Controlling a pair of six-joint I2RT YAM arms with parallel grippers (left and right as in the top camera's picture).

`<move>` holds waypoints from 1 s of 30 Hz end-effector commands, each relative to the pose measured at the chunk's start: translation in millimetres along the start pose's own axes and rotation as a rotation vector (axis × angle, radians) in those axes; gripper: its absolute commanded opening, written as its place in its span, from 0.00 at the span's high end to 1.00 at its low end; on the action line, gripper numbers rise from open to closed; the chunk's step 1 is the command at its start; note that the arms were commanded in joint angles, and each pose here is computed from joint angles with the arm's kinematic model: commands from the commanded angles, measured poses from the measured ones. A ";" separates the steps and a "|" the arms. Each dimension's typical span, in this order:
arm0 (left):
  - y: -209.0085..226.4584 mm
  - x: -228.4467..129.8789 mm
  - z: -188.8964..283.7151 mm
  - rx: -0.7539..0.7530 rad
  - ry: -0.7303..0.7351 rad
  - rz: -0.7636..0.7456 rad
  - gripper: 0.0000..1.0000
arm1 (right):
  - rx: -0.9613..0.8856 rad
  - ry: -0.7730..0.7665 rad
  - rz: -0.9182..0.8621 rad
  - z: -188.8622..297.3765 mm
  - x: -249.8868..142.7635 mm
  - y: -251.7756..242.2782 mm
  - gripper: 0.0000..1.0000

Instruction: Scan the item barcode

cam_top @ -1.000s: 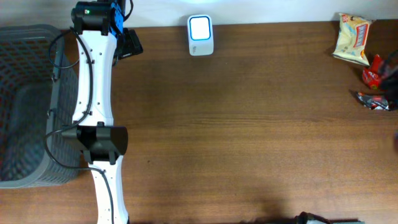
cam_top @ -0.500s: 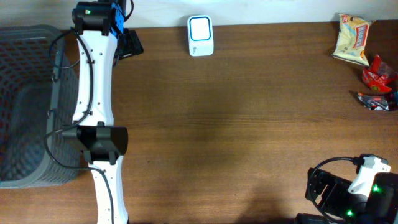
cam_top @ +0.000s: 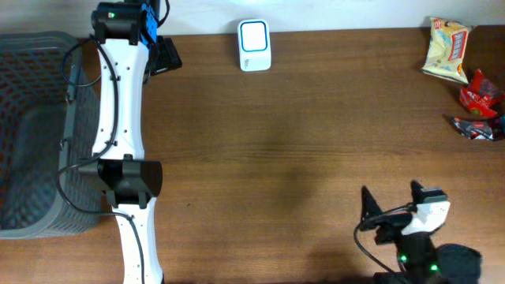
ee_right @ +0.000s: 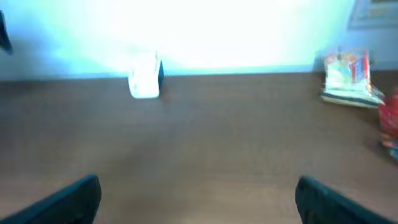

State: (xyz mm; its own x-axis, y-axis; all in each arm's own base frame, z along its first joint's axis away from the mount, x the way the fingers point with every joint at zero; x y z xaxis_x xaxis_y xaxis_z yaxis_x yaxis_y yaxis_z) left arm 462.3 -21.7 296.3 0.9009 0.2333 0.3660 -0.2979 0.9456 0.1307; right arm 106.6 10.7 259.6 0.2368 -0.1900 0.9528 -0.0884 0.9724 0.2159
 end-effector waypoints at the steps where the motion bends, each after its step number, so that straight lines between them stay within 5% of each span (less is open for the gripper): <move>1: 4.2 1.1 10.5 -0.008 -0.025 0.019 0.01 | 0.060 -0.052 0.020 -19.9 -26.2 -3.6 0.02; 11: 4.2 1.2 10.5 -0.008 -0.025 0.019 0.01 | 0.107 -0.268 0.058 -63.0 -59.7 -15.8 0.02; 30: 4.2 1.2 10.5 -0.008 -0.025 0.019 0.01 | -0.018 -0.153 0.028 -67.7 -78.5 -28.7 0.02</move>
State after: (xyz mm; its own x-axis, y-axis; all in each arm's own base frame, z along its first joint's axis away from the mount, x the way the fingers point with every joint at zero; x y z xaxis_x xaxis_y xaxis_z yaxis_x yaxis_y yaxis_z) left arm 462.2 -21.7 296.3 0.9011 0.2336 0.3654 -0.2982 0.9455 0.1308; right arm 156.0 6.8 166.8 0.0824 -0.1881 0.9787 -0.0829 0.9773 0.1948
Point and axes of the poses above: each gripper's point midway between its finger pads, its own z axis back along the fingers, its own y axis along the line the jaws close on, x = y × z, the point moved 9 cm from there along z, back along the fingers, and after that the axes turned 7 degrees about -z, right-handed, at the moved point
